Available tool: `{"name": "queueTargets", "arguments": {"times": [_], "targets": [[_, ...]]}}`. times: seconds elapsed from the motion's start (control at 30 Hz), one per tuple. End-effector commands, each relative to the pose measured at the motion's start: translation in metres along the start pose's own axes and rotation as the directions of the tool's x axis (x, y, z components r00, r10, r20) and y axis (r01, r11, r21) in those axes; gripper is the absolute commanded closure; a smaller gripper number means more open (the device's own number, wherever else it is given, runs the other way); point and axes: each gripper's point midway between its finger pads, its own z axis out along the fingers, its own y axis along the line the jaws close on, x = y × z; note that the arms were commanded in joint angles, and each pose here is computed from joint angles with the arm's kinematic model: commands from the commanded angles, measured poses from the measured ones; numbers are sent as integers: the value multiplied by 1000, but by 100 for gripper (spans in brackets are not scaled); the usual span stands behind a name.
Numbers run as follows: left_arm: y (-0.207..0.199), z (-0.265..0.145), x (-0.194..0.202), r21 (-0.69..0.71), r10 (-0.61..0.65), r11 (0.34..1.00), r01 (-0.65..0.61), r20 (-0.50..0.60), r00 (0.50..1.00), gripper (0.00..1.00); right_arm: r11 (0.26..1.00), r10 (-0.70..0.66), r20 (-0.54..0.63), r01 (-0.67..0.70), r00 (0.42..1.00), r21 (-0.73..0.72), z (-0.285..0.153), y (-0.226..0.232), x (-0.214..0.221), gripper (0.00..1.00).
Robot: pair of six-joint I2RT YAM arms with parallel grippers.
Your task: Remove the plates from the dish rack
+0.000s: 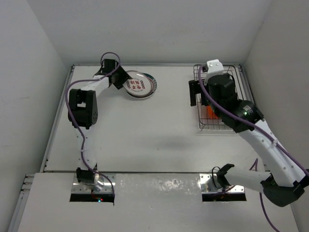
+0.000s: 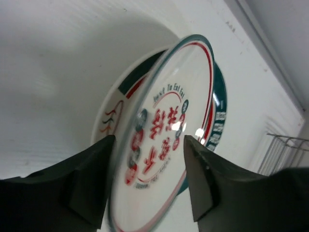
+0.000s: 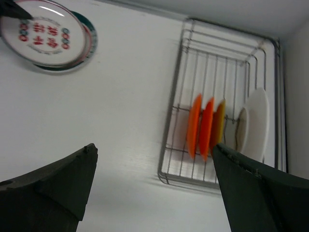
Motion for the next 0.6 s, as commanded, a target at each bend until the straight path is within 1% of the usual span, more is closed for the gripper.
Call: {"name": "queueTargets", "arguments": {"times": [0.0, 0.03, 0.1, 0.13, 0.17, 0.2, 0.27, 0.3, 0.37, 0.4, 0.43, 0.5, 0.57], "targets": [[-43, -14, -24, 125, 16, 992, -22, 50, 999, 43, 987, 98, -159, -74, 982, 146, 1, -33, 35, 1], [-43, -14, -21, 128, 17, 992, -22, 41, 999, 29, 981, 138, -200, -106, 970, 163, 9, -42, 42, 1], [-43, -16, -10, 110, 36, 993, -38, 13, 999, 20, 973, 175, -264, -127, 948, 190, 10, -53, 53, 1], [-44, -18, -6, 102, 55, 993, -55, 5, 998, 11, 976, 197, -297, -157, 934, 154, 14, -50, 58, 1], [-45, -21, 6, 71, 94, 993, -92, -22, 995, 5, 968, 227, -327, -176, 917, 180, 20, -63, 63, 1], [-42, -22, 6, 22, 116, 993, -116, -12, 993, 0, 967, 236, -339, -186, 911, 173, 23, -66, 65, 1], [-39, -28, 23, -59, 163, 984, -167, -65, 984, 0, 959, 266, -347, -209, 899, 192, 30, -81, 68, 1], [-27, -24, 26, -117, 166, 978, -175, -77, 983, 0, 952, 282, -346, -217, 895, 216, 32, -94, 70, 1], [-8, -31, 36, -211, 173, 957, -197, -128, 977, 0, 949, 294, -361, -225, 885, 222, 37, -103, 73, 1], [4, -34, 31, -275, 179, 940, -202, -107, 978, 0, 948, 295, -366, -223, 883, 227, 39, -107, 74, 1], [12, -39, 31, -313, 185, 926, -211, -110, 977, 0, 949, 285, -373, -206, 883, 238, 39, -118, 76, 2], [26, -50, 29, -374, 213, 895, -244, -124, 969, 0, 955, 268, -363, -195, 893, 226, 43, -126, 74, 8], [36, -54, 33, -388, 230, 878, -279, -169, 959, 0, 951, 276, -351, -202, 895, 233, 46, -134, 73, 12]]}}
